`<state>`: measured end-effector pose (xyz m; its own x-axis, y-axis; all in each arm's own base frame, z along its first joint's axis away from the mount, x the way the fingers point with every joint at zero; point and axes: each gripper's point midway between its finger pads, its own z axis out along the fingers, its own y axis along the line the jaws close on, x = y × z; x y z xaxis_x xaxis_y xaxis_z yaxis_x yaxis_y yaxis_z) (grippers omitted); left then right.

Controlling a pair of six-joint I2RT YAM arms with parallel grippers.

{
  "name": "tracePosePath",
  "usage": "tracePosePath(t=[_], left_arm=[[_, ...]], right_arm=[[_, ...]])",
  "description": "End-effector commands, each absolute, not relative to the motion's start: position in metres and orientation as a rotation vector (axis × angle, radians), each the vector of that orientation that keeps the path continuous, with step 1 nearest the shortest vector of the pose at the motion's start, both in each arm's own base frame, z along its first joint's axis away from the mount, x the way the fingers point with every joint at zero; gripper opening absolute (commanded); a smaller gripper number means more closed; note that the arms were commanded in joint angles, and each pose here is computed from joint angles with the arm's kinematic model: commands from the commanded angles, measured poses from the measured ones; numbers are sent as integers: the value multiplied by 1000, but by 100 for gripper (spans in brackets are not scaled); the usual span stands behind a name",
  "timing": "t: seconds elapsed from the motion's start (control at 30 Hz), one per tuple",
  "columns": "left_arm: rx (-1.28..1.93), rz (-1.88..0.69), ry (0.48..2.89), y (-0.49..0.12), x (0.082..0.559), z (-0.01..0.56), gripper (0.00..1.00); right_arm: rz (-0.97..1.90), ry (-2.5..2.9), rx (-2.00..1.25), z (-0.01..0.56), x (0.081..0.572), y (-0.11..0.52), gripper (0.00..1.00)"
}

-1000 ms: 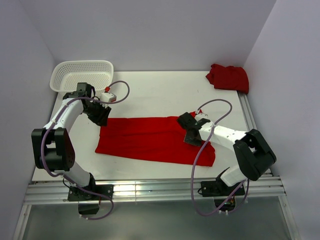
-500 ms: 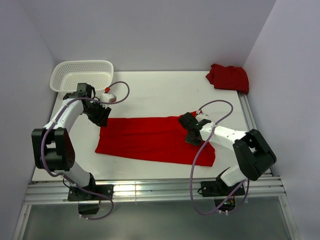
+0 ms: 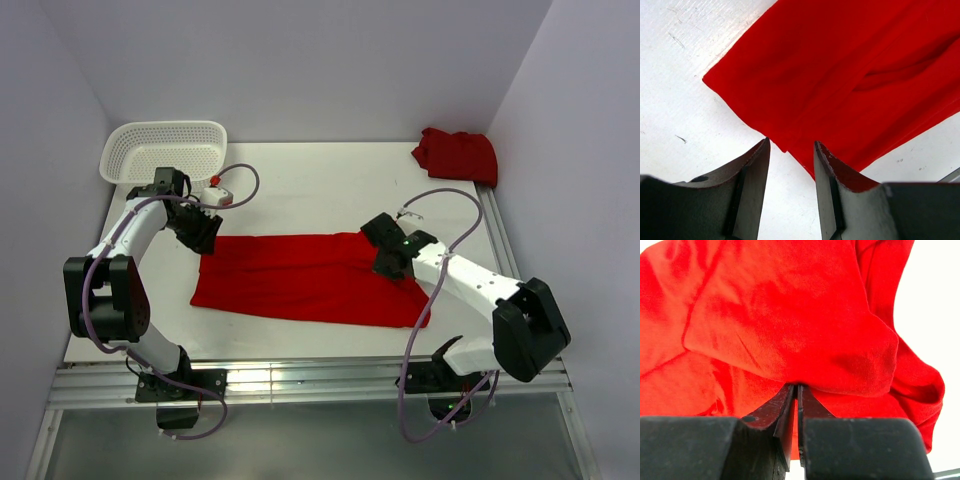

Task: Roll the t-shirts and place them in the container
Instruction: Fold the tshirt

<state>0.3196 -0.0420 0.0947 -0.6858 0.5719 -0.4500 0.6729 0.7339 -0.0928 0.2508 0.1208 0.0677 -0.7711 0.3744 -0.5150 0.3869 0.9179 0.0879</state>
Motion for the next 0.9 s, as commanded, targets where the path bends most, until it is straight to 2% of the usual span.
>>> tracePosePath(t=[0.0,0.2,0.4,0.87], left_arm=[[963,-375,2526,-45,321,96,45],[973,-373,2526,-44,320,96,45],[984,-372,2524,-44,318,95,45],[983,-377,2532,-44,315,92,45]], right_arm=[[-82,2507,541,82,253,111,9],[-111,2546,524,73,251,112,20],[-121,2549,521,72,251,111,36],[-141,2587,489,52,256,120,36]])
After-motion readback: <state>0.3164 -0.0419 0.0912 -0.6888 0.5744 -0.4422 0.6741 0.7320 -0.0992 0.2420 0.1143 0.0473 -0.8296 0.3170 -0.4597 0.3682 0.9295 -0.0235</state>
